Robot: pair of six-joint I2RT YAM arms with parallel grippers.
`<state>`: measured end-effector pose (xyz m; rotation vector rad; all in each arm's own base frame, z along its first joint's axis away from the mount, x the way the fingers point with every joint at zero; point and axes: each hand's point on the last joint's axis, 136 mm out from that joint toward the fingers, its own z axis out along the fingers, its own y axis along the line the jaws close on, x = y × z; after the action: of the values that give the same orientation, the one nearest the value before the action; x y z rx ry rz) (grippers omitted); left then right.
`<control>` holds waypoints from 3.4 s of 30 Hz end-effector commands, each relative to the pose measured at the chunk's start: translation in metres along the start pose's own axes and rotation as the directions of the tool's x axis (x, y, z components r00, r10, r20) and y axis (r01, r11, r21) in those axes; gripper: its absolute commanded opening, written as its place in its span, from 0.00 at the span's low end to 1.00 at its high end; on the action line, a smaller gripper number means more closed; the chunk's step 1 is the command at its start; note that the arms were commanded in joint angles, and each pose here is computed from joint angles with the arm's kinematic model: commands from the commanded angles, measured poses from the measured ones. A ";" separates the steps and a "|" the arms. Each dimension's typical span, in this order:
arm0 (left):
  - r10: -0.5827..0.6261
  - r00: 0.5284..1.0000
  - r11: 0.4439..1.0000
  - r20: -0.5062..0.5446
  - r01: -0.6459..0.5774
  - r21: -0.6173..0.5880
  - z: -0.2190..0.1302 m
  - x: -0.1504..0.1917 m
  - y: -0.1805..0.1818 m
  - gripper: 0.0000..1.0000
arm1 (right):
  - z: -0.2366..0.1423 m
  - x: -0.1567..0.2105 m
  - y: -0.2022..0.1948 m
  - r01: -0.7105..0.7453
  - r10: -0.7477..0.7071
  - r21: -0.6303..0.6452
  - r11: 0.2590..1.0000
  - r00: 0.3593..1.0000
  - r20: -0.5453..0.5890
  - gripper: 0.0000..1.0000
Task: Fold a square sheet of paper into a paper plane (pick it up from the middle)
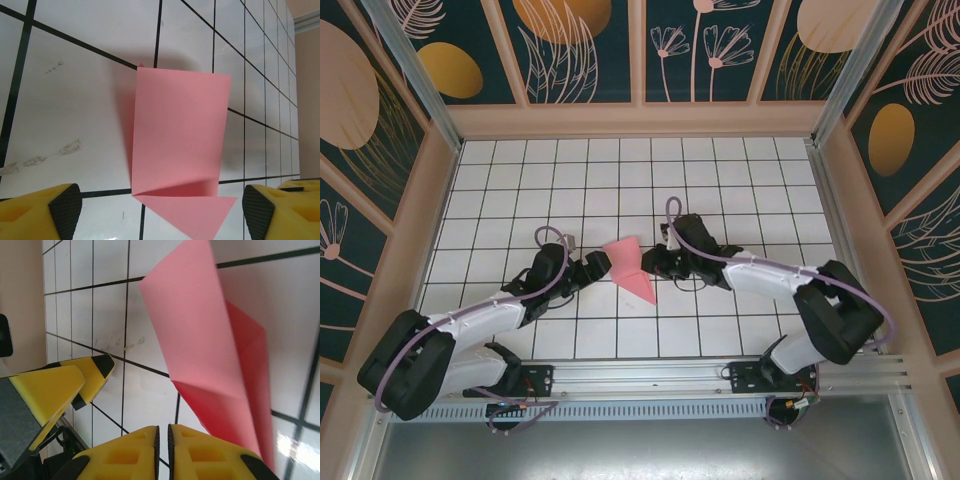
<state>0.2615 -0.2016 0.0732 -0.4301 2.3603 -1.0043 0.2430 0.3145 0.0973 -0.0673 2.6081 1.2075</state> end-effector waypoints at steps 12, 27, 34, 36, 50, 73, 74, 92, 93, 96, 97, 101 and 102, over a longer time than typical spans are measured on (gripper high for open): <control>0.016 0.999 1.000 -0.029 -0.016 0.009 0.011 -0.008 -0.016 0.86 | 0.038 0.003 -0.015 0.069 -0.067 0.023 0.997 0.994 -0.091 0.17; 0.034 0.990 0.999 -0.140 -0.029 0.038 0.038 0.001 -0.028 0.86 | 0.045 0.026 -0.067 -0.044 0.046 0.018 0.999 0.994 -0.099 0.18; 0.014 0.984 0.999 -0.180 -0.008 0.038 0.046 0.008 -0.025 0.84 | 0.041 0.038 -0.076 -0.114 0.109 -0.042 0.993 0.989 -0.098 0.18; 0.006 0.983 0.999 -0.182 0.002 0.046 0.047 0.009 -0.025 0.83 | 0.040 0.039 -0.078 -0.123 0.118 -0.047 0.991 0.988 -0.095 0.19; -0.035 0.978 0.997 -0.203 0.050 0.066 0.067 0.009 -0.029 0.72 | 0.043 0.043 -0.089 -0.148 0.143 -0.039 0.988 0.984 -0.104 0.19; -0.062 0.984 0.991 -0.167 0.081 0.109 0.062 -0.005 -0.050 0.00 | -0.014 -0.010 -0.047 0.014 -0.022 0.054 0.998 0.989 0.150 0.42; -0.071 0.984 0.990 -0.164 0.089 0.106 0.061 -0.006 -0.050 0.00 | -0.021 -0.013 -0.045 0.044 -0.059 0.084 0.995 0.981 0.186 0.43; -0.089 0.978 0.990 -0.186 0.107 0.090 0.064 -0.003 -0.049 0.00 | 0.002 0.029 -0.015 0.602 -0.808 0.591 0.537 0.569 0.154 0.49; -0.088 0.979 0.990 -0.186 0.106 0.090 0.064 -0.003 -0.049 0.00 | 0.005 0.030 -0.015 0.612 -0.818 0.596 0.520 0.557 0.141 0.49; -0.085 0.978 0.991 -0.188 0.102 0.085 0.065 -0.002 -0.047 0.00 | 0.011 0.031 -0.019 0.626 -0.848 0.633 0.456 0.522 0.095 0.47; -0.084 0.978 0.991 -0.189 0.101 0.085 0.065 -0.002 -0.047 0.00 | 0.013 0.030 -0.021 0.626 -0.853 0.646 0.437 0.515 0.078 0.45; -0.081 0.978 0.991 -0.192 0.100 0.090 0.065 -0.002 -0.048 0.00 | 0.018 0.026 -0.029 0.609 -0.866 0.695 0.381 0.499 0.037 0.37; -0.081 0.978 0.991 -0.193 0.100 0.089 0.065 -0.002 -0.048 0.00 | 0.019 0.025 -0.029 0.606 -0.866 0.700 0.377 0.498 0.036 0.35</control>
<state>0.3013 -0.2674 0.0715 -0.4182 2.4517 -1.2404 0.2185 0.3101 0.0473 -0.7602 2.0466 0.0595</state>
